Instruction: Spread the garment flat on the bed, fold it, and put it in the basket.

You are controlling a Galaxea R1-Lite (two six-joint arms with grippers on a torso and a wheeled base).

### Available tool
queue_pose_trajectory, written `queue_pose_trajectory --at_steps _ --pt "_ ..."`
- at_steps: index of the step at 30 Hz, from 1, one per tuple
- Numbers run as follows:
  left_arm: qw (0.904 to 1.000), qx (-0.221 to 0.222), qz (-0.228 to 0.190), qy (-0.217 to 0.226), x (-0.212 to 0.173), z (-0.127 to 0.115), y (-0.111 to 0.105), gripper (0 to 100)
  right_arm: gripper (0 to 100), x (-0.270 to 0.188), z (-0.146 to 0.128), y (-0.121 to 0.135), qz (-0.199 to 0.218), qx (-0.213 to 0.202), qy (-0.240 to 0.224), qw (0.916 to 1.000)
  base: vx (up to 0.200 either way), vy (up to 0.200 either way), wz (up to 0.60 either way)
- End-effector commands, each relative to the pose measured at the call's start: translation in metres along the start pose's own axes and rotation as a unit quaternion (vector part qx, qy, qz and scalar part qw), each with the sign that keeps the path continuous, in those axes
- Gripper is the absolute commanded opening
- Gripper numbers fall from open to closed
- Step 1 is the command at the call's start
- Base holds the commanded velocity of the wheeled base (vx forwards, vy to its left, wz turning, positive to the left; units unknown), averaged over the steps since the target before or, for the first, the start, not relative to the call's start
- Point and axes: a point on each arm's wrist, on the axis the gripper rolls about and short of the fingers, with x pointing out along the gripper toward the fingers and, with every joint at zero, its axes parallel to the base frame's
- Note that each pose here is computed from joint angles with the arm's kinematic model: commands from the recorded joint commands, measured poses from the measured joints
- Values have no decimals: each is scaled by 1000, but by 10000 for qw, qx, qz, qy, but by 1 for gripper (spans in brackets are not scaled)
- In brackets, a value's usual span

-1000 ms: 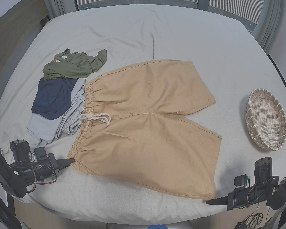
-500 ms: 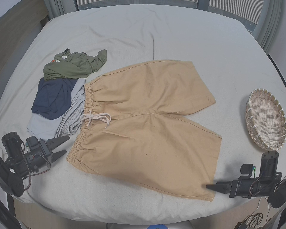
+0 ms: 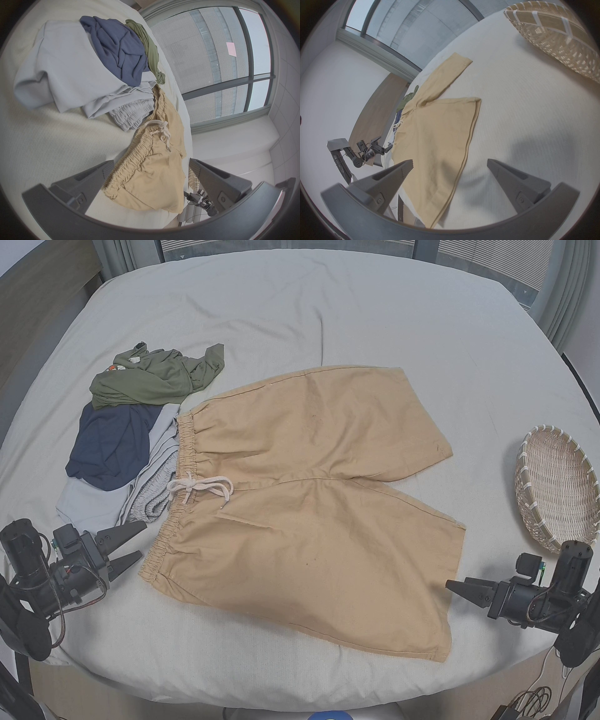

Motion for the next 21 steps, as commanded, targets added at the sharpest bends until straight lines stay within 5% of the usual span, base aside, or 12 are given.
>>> queue_pose_trajectory --at_steps 1,13,14,21 --pt "10000 -48 34 59 -2 -5 1 100 100 13 -13 -14 -49 232 369 9990 0 0 0" --pt "9998 -143 115 118 -4 -10 3 100 100 30 -6 -2 333 224 308 9987 0 0 0" --pt "9997 -148 114 127 -5 -10 3 100 0 30 -6 -1 338 230 312 9987 0 0 0" --pt "9995 -199 166 161 -5 -13 5 100 0 32 -5 1 398 194 292 9986 0 0 0"
